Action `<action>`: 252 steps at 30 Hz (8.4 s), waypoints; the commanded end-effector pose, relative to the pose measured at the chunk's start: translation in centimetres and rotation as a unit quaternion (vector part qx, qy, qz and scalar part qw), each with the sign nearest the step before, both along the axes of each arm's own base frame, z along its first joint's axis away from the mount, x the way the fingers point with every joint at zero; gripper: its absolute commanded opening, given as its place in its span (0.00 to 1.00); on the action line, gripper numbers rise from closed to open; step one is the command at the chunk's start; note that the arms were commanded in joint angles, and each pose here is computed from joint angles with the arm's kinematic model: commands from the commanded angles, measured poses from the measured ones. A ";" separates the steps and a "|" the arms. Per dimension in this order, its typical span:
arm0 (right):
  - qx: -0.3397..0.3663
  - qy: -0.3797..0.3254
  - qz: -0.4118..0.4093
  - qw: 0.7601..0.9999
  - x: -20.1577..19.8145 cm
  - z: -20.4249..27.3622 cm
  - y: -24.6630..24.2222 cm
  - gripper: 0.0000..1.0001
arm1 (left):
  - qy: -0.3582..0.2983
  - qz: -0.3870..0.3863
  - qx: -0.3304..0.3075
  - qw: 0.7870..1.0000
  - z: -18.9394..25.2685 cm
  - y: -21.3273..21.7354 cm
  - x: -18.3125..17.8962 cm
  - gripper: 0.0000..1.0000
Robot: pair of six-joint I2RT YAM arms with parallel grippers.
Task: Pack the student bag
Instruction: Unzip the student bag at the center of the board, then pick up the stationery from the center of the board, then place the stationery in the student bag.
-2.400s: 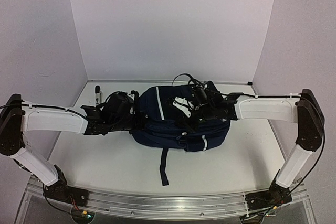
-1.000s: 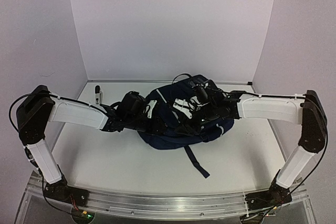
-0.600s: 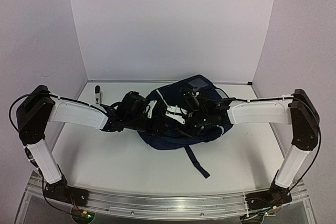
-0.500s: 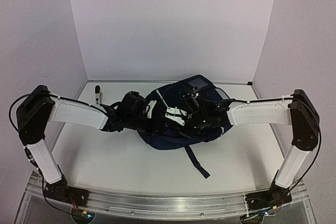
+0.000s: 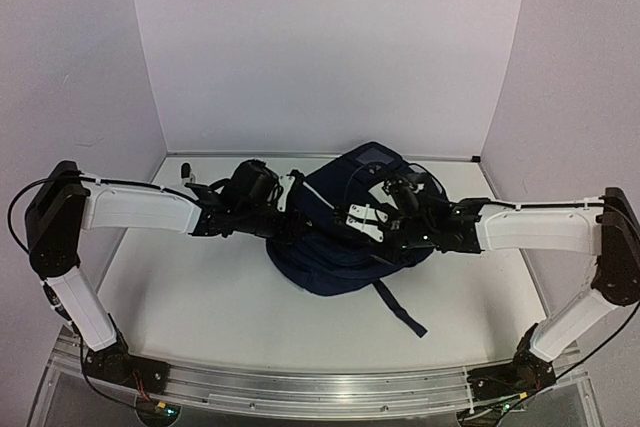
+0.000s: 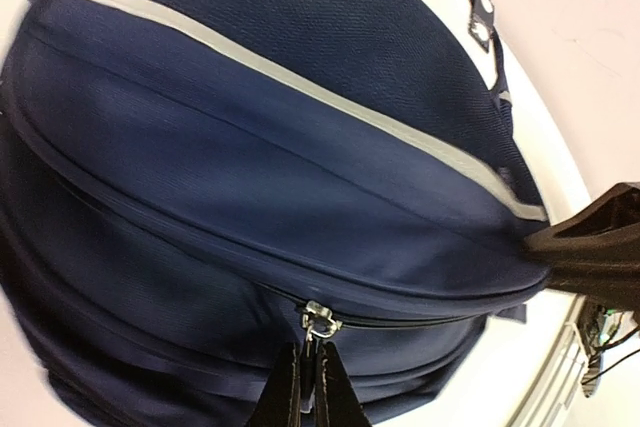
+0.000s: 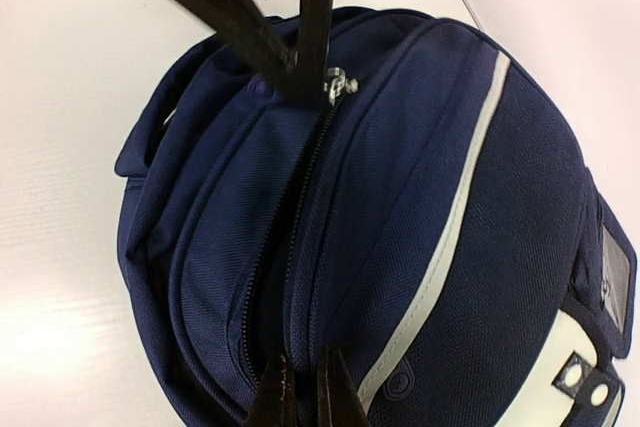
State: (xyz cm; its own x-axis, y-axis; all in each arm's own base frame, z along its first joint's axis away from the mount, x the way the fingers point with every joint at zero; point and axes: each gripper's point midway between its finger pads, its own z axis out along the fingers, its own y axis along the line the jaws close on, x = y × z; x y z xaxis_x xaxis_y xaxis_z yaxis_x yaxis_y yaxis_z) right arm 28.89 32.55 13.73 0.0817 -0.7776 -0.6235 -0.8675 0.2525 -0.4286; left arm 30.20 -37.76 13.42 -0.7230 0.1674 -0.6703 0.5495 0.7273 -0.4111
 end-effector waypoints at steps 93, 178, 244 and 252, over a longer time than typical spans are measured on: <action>0.078 0.188 -0.114 0.972 2.9 3.8 0.5 0.00 | 0.068 0.491 0.081 0.865 -0.4 34.9 20.7 0.90; 0.276 0.286 -0.099 0.912 6.0 14.9 11.2 0.00 | 0.076 0.105 -0.410 0.903 5.9 -6.1 11.3 0.02; 0.083 0.387 -0.179 0.901 1.3 -3.9 0.9 0.00 | -0.085 0.006 0.056 0.995 5.2 8.1 6.5 0.87; 0.049 0.385 -0.214 0.896 1.7 -5.1 -4.4 0.00 | -0.179 -0.193 0.081 0.961 5.0 5.0 5.4 0.81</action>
State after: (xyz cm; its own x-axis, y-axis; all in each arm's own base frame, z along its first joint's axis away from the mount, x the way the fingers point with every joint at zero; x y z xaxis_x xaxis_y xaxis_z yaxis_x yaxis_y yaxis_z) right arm 32.10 33.70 12.06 -0.6153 -0.5127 -0.5988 -0.7725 0.5434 0.3285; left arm 36.85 -31.04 17.27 -0.5450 0.3388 -0.7670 0.6986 0.6893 -0.1919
